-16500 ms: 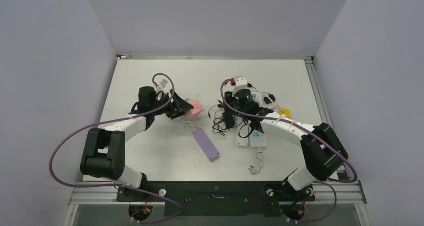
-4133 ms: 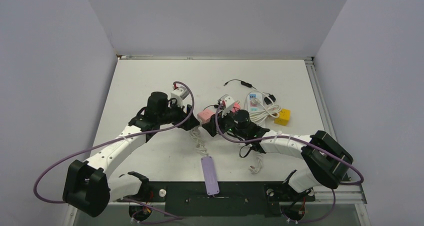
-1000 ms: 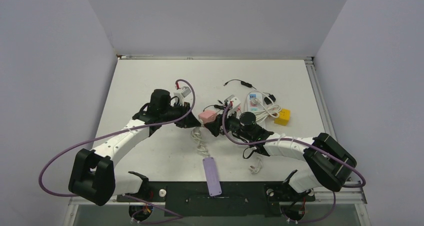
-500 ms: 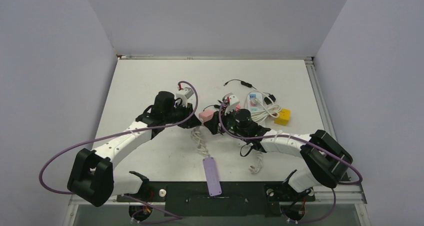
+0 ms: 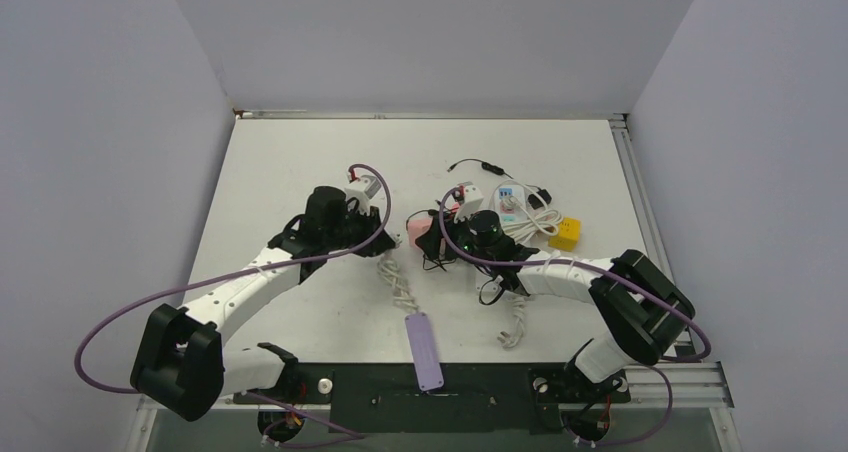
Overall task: Pull the plug off the socket
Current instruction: Remove the socket from the socket, then place the socket at the center of the board.
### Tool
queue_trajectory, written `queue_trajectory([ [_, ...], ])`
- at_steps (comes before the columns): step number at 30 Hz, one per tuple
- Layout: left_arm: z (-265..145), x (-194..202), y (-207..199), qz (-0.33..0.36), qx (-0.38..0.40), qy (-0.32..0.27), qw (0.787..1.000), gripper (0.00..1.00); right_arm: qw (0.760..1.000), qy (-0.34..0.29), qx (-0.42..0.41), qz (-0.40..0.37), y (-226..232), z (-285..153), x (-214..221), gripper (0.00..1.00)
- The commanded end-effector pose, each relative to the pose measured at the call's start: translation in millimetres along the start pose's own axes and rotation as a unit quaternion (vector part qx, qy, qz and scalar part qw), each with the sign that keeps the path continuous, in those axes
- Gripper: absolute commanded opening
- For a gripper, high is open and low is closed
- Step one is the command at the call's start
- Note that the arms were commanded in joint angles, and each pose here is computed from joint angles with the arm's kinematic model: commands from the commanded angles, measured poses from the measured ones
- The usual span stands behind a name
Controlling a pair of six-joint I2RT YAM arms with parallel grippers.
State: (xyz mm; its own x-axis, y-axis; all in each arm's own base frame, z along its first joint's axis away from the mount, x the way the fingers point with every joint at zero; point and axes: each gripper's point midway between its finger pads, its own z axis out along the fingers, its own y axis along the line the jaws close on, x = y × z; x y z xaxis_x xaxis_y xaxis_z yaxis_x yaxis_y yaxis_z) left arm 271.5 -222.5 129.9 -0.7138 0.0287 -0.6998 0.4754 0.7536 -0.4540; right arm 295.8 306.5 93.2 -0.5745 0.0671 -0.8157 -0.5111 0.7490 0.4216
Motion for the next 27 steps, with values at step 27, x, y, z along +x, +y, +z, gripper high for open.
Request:
queue_trajectory([
  [27,-32.5,-88.9,156.6,-0.172,-0.191,-0.113,0.960,0.11,0.998,0.013,0.007,-0.055,5.7,27.4,-0.8,0.12],
])
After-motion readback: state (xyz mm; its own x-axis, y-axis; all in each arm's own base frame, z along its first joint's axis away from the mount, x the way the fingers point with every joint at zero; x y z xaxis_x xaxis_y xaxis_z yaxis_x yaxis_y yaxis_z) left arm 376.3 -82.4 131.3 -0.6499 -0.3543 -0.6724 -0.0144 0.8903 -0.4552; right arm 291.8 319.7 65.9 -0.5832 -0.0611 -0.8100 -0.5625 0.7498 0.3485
